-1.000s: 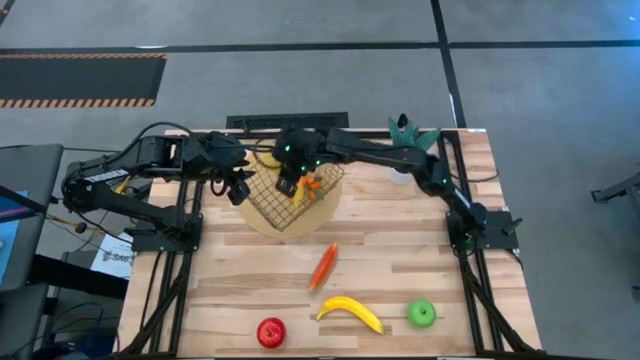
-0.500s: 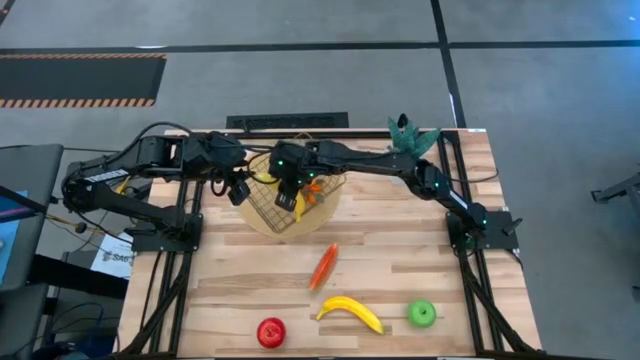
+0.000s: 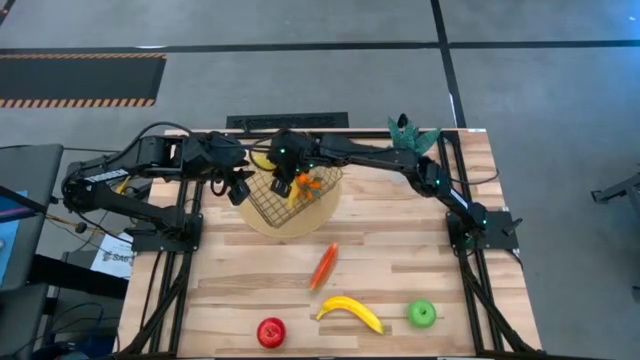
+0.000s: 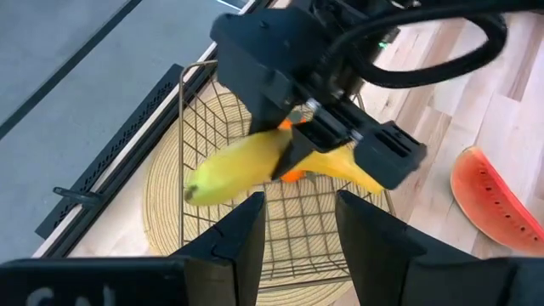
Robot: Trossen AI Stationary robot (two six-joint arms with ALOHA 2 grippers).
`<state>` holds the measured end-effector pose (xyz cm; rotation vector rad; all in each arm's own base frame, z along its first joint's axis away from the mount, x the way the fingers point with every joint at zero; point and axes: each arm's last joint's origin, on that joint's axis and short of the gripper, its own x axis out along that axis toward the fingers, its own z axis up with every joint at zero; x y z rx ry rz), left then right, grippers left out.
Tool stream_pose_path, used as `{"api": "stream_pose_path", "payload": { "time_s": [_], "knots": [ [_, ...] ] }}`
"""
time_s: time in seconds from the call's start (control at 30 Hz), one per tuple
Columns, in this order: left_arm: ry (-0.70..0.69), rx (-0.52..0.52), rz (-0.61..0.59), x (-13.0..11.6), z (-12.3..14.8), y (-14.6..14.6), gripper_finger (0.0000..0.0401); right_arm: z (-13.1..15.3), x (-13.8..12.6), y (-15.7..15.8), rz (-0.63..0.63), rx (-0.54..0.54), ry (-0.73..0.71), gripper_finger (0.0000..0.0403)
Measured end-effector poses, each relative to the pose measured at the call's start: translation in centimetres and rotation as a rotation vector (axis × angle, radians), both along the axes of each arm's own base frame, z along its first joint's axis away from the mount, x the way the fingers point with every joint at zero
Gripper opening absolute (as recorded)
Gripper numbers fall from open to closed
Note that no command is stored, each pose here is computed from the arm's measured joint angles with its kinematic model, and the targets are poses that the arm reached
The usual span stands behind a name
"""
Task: Build produce basket
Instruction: Put the top yellow banana into the wire basket
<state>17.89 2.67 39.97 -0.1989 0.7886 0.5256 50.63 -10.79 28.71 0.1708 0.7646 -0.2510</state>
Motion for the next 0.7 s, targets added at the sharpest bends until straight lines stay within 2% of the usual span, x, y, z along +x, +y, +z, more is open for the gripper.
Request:
{"api": "stream_pose_path", "payload": {
  "time_s": [0.33, 0.7],
  "knots": [
    [-0.001, -0.001, 0.002, 0.0, 0.0, 0.0, 0.0132, -0.5, -0.5, -0.9, -0.072, -0.017, 0.049, 0.0114],
    [-0.002, -0.002, 0.004, 0.0, 0.0, 0.0, 0.0132, -3.7, -1.0, -1.8, -0.124, -0.024, 0.166, 0.0114]
  ]
}}
